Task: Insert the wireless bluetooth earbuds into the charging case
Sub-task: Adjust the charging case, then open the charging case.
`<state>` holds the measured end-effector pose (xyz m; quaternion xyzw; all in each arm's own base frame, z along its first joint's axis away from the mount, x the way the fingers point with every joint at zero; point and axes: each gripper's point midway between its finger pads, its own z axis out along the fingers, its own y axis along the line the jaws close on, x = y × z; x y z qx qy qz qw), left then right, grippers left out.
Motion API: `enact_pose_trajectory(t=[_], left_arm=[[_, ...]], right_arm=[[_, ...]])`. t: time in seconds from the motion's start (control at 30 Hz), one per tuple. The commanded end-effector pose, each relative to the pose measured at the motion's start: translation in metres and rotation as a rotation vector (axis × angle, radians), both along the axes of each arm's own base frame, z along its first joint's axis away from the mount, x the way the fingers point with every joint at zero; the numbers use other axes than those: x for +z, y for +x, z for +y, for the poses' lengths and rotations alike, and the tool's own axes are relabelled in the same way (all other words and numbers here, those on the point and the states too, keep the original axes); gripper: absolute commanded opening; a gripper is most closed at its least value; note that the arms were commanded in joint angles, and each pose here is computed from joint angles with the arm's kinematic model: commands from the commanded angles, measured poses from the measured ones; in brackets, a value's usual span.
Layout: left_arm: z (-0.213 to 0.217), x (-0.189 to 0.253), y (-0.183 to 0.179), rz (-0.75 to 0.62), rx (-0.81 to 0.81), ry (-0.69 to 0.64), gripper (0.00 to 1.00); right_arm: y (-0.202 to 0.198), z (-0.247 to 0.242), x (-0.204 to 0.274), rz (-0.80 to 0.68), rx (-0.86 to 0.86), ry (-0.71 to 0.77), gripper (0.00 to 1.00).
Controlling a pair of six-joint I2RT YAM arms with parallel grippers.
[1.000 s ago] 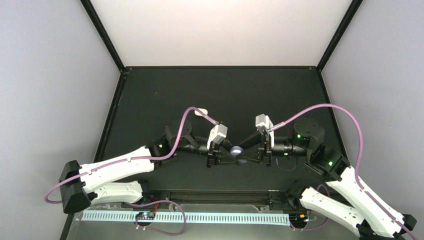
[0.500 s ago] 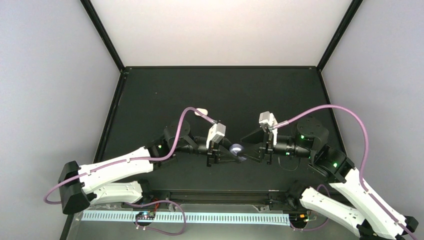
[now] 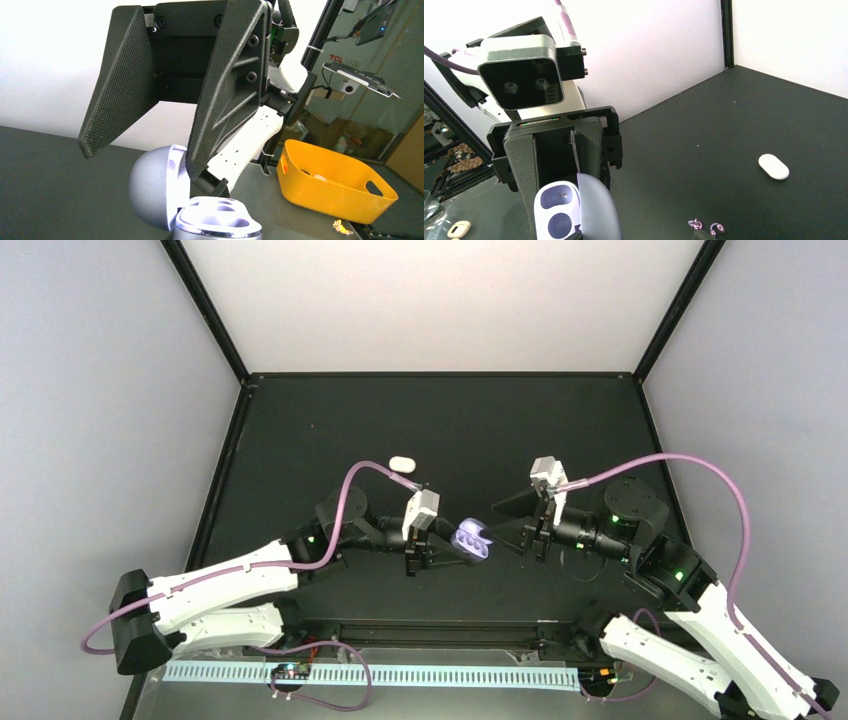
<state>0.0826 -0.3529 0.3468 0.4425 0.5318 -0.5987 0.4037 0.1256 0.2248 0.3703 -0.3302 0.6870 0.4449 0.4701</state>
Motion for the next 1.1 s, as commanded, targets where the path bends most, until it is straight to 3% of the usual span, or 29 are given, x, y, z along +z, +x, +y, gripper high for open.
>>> enact_pose_trajectory(t=[0.0, 0.2, 0.67, 0.77, 0.87, 1.07], left_arm=[[0.006, 0.016, -0.003, -0.052, 0.010, -0.061, 0.01], [0.007, 0.019, -0.003, -0.061, 0.012, -0.071, 0.02], [0.007, 0.025, -0.004, -0.065, 0.010, -0.089, 0.02], [0.005, 0.023, -0.002, -0.057, 0.013, -0.084, 0.10], [0.004, 0.023, -0.002, -0.049, 0.013, -0.083, 0.24], [0.003, 0.022, 0.000, -0.040, 0.016, -0.078, 0.39]], right_arm=[[-0.010, -0.002, 0.021, -0.019, 0.036, 0.062, 0.54], [-0.022, 0.012, 0.023, 0.022, 0.154, 0.069, 0.49], [-0.018, 0.018, 0.015, 0.019, 0.167, 0.034, 0.15], [-0.021, 0.017, 0.018, 0.005, 0.178, 0.035, 0.10], [-0.022, 0.016, 0.020, -0.009, 0.179, 0.032, 0.06], [-0.024, 0.013, 0.022, -0.025, 0.177, 0.022, 0.01]])
